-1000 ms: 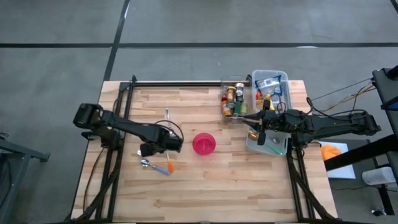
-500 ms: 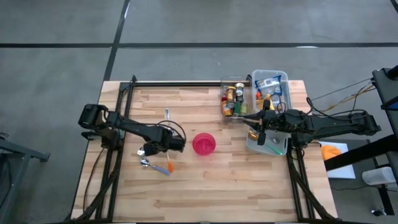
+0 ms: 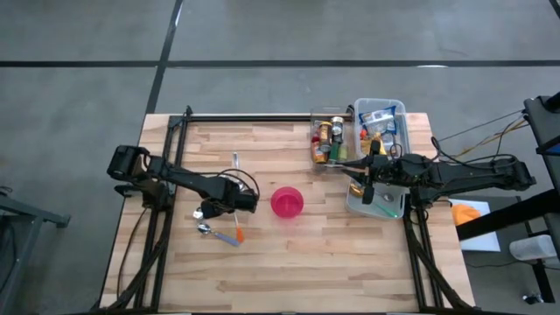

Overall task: Pick & Place Food Item
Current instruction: Put the orange spoon into the gray bin

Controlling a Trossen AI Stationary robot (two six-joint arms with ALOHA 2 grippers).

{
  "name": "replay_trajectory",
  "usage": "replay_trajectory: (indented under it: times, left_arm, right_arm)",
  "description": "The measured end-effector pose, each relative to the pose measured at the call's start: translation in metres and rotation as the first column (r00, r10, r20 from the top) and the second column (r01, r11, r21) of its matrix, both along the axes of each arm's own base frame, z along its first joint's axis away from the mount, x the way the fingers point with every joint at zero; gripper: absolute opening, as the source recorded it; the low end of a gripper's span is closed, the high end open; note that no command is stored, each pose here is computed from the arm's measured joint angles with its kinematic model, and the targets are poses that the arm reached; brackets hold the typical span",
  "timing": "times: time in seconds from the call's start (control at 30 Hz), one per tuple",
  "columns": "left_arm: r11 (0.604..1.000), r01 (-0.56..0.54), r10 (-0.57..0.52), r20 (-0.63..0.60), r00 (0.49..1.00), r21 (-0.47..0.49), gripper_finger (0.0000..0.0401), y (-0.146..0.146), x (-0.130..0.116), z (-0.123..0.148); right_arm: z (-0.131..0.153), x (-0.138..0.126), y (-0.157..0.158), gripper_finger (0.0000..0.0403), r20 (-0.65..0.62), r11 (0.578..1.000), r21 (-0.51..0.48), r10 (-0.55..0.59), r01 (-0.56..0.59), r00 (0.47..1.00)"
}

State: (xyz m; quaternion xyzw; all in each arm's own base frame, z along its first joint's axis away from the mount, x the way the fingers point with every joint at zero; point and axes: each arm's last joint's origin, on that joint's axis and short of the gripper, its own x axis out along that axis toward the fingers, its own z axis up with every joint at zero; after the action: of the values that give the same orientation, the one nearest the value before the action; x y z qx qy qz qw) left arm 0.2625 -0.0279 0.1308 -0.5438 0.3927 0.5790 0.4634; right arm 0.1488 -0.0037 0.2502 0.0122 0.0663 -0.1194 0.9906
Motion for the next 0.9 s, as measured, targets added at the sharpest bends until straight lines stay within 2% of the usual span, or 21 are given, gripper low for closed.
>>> replay_trajectory:
  times: [0.17,0.63,0.9]
  left_arm:
    - [1.0,-0.001,0.001,-0.008,1.0,-0.006,0.0277,0.0,-0.0016,0.0008]
    - [1.0,-0.007,0.007,0.011,1.0,-0.01,0.009,-0.0003,0.0003,0.0005]
    - [1.0,-0.007,0.007,0.026,1.0,-0.01,0.0016,-0.0004,0.0018,0.0007]
  right_arm:
    - [0.0,0.0,0.0,0.0086,0.0,1.0,0.0,0.0,0.0,1.0]
    - [0.0,0.0,0.0001,0.0086,0.0,1.0,0.0,0.0,0.0,1.0]
    - [0.0,0.0,0.0,0.0086,0.0,1.0,0.0,0.0,0.0,1.0]
